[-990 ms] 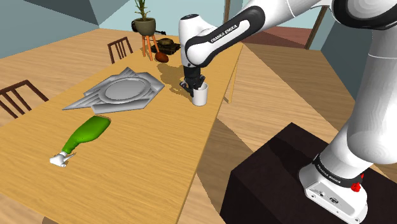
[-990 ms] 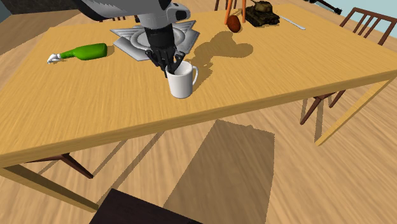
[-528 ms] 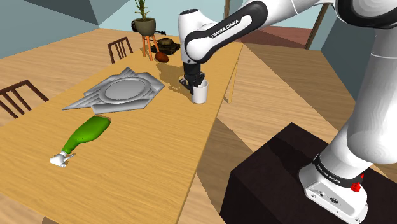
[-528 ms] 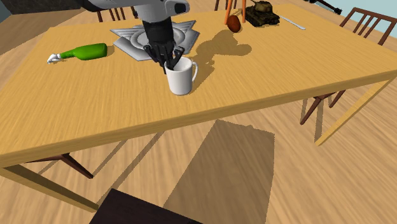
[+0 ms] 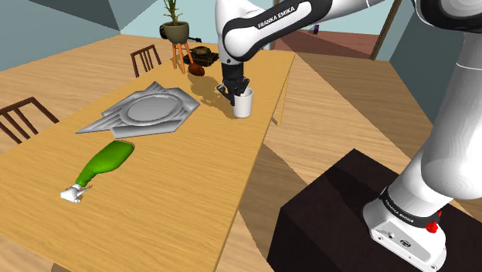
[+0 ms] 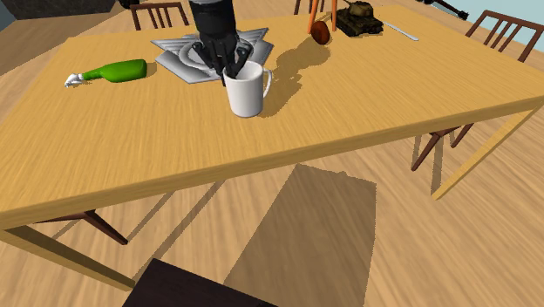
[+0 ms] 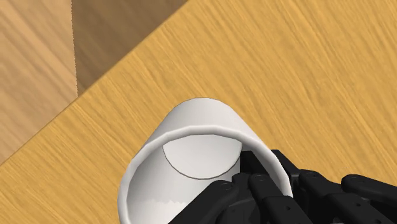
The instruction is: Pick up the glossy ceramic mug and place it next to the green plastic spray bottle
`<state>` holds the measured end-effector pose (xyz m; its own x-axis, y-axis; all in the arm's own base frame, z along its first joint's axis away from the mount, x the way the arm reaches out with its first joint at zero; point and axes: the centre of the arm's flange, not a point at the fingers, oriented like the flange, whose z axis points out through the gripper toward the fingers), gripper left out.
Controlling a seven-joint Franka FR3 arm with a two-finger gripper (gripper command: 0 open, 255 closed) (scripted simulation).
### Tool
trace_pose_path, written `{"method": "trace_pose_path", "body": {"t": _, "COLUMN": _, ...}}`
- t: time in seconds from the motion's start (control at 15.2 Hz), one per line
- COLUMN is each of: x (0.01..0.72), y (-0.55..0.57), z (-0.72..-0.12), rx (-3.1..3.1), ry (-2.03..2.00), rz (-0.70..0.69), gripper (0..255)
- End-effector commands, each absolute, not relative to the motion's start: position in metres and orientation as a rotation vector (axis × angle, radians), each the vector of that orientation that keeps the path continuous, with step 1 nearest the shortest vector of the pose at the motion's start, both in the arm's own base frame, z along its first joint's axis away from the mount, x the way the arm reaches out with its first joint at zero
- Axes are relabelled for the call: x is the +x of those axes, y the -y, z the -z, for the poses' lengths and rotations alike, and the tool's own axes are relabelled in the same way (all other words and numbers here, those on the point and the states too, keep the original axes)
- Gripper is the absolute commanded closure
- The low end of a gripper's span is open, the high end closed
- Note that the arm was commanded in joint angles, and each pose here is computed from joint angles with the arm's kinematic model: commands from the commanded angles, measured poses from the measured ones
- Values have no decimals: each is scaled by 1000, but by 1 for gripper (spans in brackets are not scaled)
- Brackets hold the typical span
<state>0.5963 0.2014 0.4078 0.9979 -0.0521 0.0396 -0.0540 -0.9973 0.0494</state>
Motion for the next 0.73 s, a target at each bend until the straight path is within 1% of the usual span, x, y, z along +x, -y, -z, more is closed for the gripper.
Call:
{"method": "trace_pose_path", "body": {"t": 0.0, "x": 596, "y": -201, "z": -418, "rx": 3089, "ry": 82, "rz": -59, "gripper": 255}}
{"method": "trace_pose_path", "body": {"t": 0.66, "x": 596, "y": -201, "z": -471, "rx": 3089, "ry": 82, "rz": -59, "gripper": 255}}
